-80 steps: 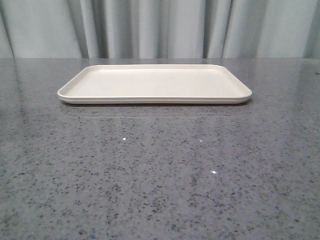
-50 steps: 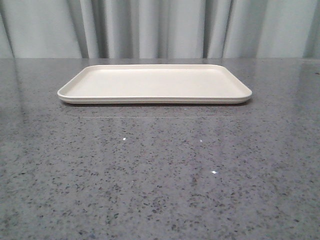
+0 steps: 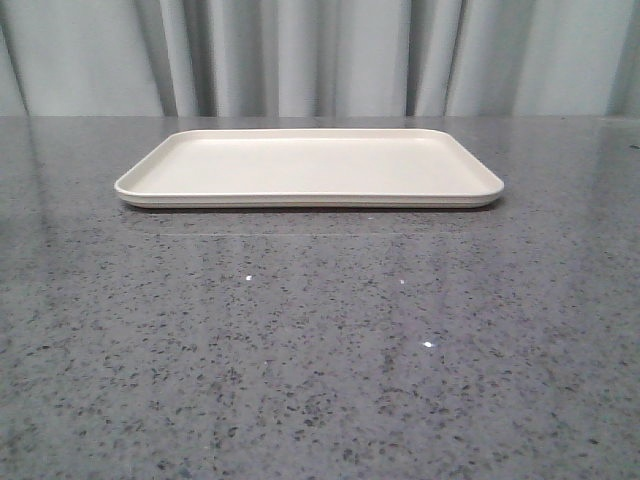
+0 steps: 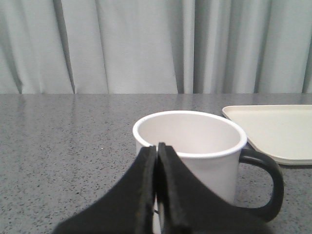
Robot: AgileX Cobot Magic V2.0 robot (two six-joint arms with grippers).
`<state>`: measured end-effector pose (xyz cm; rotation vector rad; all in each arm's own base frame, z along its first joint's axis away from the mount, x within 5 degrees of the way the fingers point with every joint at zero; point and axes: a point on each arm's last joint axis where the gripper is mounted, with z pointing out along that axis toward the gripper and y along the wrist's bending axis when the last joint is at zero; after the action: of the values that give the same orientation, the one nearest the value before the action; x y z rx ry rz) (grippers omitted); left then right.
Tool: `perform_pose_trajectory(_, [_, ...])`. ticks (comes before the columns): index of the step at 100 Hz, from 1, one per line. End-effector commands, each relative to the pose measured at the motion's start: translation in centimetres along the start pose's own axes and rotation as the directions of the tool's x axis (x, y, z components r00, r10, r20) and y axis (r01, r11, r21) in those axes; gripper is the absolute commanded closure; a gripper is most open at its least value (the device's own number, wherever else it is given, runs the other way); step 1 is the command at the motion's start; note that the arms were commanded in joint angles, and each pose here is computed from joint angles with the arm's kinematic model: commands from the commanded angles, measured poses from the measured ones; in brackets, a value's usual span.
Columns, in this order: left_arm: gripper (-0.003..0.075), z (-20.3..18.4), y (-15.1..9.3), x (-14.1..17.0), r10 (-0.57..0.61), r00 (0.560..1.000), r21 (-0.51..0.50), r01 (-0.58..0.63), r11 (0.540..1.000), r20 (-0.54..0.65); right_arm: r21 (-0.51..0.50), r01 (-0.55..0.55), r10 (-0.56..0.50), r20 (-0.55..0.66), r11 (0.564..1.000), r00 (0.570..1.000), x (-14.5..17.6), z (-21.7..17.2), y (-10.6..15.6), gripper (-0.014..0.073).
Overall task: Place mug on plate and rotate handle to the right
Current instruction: 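Move the left gripper above the rim of the white mug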
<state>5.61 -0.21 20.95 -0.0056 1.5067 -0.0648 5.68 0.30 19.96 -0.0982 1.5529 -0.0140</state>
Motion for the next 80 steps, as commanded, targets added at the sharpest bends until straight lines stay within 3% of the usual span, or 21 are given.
perform_pose_trajectory(1, [0.0739, -0.3, -0.1, -0.9, -0.009, 0.993, 0.013, 0.008, 1.0, 0.119, 0.003, 0.014, -0.014, 0.108, 1.0, 0.994, -0.9, -0.2, 0.0, 0.0663])
perform_pose_trajectory(43, [0.0739, -0.4, -0.1, -1.5, -0.01, 0.989, 0.014, 0.008, 1.0, 0.149, 0.003, 0.014, -0.014, 0.131, 1.0, 0.991, -1.2, -0.2, 0.0, 0.0663])
perform_pose_trajectory(80, [0.0739, -1.1, -0.3, -6.3, -0.009, 0.993, 0.013, 0.008, 1.0, 0.121, -0.009, -0.083, 0.083, 0.111, 0.997, 0.99, -4.3, -0.9, -0.2, 0.0655])
